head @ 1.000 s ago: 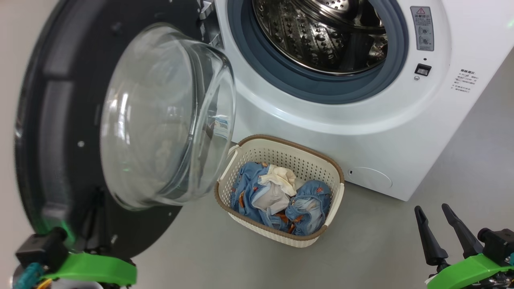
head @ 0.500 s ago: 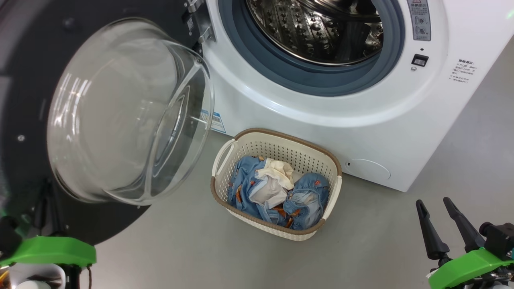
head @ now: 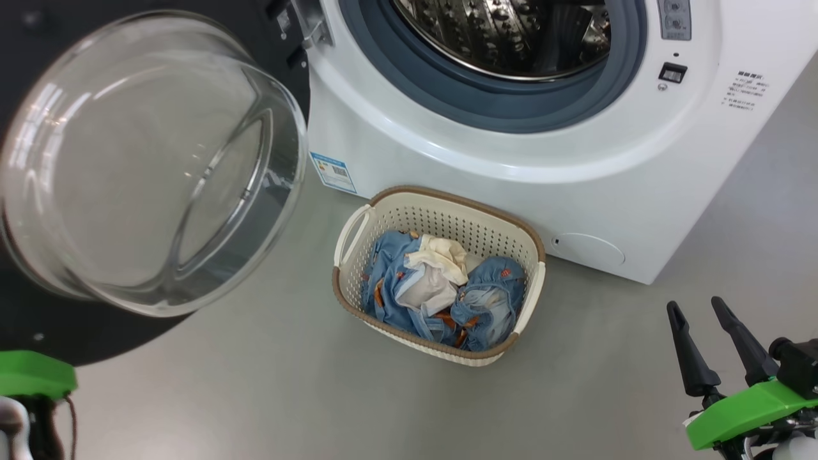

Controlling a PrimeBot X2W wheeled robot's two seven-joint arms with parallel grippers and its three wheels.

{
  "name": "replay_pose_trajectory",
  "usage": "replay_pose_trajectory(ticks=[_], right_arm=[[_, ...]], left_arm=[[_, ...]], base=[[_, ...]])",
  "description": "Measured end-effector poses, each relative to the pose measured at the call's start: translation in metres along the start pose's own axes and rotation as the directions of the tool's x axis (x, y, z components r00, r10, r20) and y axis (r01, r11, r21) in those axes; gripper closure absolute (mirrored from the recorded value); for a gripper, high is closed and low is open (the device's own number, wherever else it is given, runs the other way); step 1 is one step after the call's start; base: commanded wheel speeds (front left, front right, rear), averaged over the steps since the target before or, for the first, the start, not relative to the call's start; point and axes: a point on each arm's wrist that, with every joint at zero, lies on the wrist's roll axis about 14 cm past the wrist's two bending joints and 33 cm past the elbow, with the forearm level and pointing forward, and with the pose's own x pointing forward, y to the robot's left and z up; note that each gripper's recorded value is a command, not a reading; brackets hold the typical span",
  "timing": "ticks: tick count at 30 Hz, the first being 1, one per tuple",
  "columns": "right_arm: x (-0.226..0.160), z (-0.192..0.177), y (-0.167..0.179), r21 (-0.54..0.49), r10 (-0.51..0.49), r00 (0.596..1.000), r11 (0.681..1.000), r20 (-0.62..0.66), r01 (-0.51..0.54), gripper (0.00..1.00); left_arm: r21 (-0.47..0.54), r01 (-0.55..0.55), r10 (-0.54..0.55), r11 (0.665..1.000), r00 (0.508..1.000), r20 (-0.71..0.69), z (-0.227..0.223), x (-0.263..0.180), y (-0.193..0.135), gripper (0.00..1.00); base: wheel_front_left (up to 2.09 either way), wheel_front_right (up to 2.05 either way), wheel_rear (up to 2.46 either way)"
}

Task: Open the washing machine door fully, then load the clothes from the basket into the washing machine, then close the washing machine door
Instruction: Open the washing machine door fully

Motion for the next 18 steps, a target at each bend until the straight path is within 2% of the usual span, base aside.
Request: replay_pose_trajectory(ticks=[18], right_arm=[[0.010,-0.010,-0.021,0.005,-0.031,0.999,1.000,-0.009,0.031,0.00]], left_arm=[[0.111,-0.073,0.074,0.991,0.997,-0.003,0.010,0.063,0.018,1.00]], base=[[0.00,0.00,0.00]])
